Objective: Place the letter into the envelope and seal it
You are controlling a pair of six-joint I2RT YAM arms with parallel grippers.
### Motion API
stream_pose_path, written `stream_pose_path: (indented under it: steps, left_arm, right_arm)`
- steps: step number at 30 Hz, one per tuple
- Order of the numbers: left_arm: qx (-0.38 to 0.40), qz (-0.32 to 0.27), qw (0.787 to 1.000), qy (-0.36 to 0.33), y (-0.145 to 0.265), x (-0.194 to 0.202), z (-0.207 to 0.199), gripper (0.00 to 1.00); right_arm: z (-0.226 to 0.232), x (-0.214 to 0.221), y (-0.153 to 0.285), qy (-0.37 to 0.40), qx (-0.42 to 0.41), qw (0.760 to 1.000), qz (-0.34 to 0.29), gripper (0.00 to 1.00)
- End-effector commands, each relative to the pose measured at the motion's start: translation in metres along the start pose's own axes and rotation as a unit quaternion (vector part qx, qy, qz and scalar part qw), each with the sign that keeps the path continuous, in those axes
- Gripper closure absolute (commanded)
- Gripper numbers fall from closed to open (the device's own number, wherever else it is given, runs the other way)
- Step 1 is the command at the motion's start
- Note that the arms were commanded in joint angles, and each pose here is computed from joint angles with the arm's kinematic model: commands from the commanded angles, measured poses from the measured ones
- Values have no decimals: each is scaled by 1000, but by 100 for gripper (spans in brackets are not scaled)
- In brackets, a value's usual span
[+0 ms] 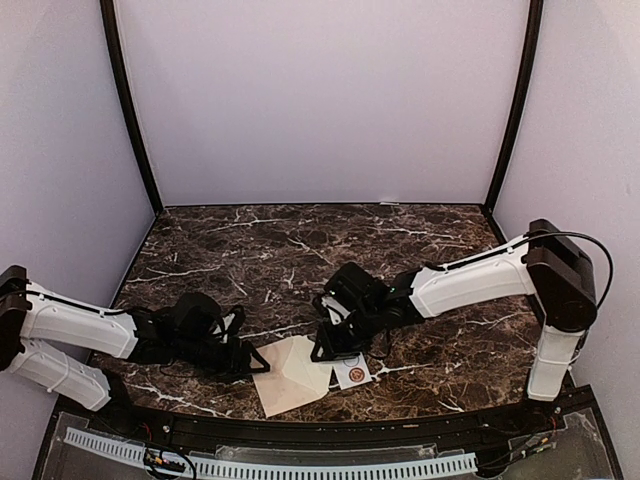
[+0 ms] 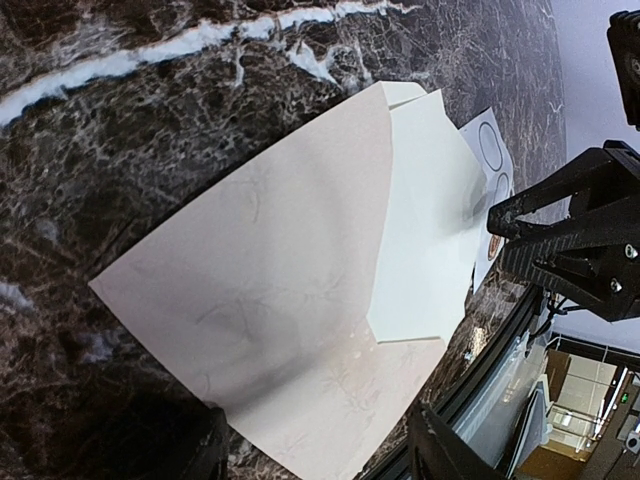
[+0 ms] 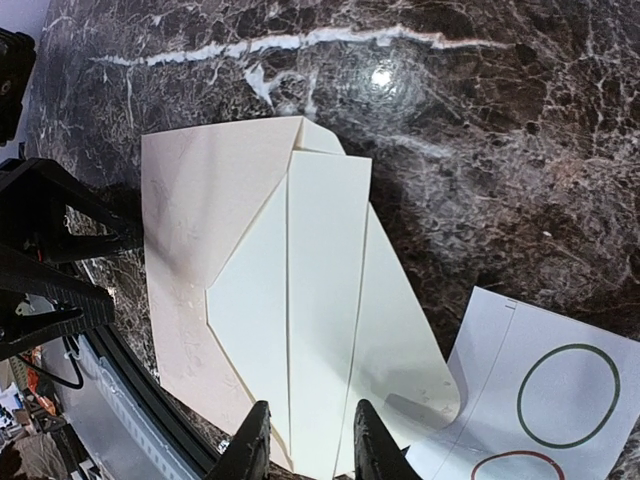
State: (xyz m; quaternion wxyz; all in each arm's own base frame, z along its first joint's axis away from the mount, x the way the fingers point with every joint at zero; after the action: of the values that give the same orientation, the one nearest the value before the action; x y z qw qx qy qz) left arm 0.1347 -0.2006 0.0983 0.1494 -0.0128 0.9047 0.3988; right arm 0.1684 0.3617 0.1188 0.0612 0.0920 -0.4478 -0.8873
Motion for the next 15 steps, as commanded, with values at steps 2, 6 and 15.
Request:
stream_pose_path:
  steps: [2, 6, 15]
  left_arm:
    - [-6, 10, 1000, 0, 1, 3, 3, 41]
    - [-7, 12, 1000, 1, 0, 4, 4, 41]
    - [-8, 15, 1000, 2, -1, 4, 5, 41]
  right_arm:
    - [-7, -2, -8, -7, 7, 1000, -1, 77]
    - [-9, -2, -15, -9, 4, 1000, 6, 81]
    - [-10, -4, -24, -12, 4, 1000, 11, 86]
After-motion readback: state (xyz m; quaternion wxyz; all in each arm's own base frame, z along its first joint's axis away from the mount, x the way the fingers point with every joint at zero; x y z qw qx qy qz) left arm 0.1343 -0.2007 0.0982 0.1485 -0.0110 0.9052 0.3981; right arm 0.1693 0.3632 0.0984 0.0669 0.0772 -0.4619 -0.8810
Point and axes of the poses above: each gripper's point midway between its finger pads, its own y axis back along the fingers, its own z axis along the line the jaws close on, x = y × z, the point moved 9 cm from there along y, back along the fingers, and after that the axes turned 11 degrees about -y, right-handed, at the moved point
